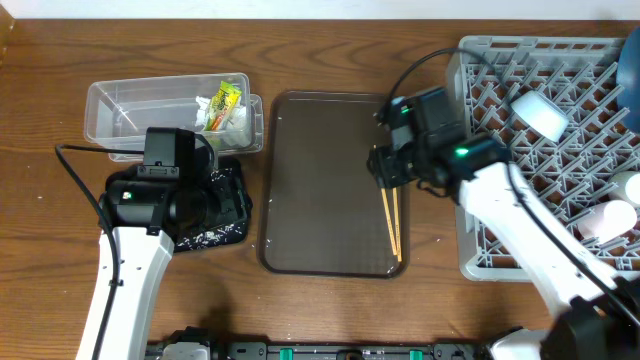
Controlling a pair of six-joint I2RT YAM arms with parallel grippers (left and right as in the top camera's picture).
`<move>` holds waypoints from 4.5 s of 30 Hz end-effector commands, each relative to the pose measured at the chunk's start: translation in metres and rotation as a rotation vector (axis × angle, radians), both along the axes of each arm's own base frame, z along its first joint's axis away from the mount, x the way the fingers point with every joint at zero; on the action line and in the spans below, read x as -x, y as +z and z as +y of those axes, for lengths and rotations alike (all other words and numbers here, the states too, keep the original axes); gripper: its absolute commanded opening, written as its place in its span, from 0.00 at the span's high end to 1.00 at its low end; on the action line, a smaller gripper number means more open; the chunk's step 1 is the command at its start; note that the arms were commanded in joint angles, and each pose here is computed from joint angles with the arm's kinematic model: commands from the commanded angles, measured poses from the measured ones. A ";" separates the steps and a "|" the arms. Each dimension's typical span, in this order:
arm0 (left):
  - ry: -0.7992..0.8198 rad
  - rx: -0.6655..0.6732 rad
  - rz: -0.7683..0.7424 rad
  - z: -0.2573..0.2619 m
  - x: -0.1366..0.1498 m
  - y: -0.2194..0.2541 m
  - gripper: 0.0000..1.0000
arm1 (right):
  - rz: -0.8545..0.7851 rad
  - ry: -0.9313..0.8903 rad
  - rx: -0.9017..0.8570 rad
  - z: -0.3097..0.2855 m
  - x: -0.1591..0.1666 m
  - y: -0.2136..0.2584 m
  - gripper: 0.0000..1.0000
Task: Sort waste into correct bins and load items into the dishwasher rack
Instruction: 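Reach the right gripper to the chopsticks and grasp one, then carry the chopstick into the grey rack and release it, then reach the right gripper back to the remaining chopstick and grasp it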
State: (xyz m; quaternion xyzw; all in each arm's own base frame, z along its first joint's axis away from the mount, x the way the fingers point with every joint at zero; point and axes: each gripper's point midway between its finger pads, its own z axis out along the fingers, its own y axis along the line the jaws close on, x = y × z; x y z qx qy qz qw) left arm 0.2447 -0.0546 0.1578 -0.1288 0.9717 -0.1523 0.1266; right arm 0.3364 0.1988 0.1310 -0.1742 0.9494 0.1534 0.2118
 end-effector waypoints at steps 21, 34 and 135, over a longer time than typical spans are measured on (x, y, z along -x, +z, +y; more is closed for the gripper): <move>-0.005 -0.013 0.001 0.003 0.000 -0.001 0.30 | 0.367 -0.114 0.291 -0.002 0.039 -0.156 0.66; -0.005 -0.013 0.001 0.003 0.000 -0.001 0.30 | 0.399 -0.128 0.236 0.010 0.044 -0.137 0.99; -0.005 -0.013 0.002 0.003 0.000 -0.001 0.30 | 0.409 -0.232 0.264 -0.040 0.012 -0.076 0.99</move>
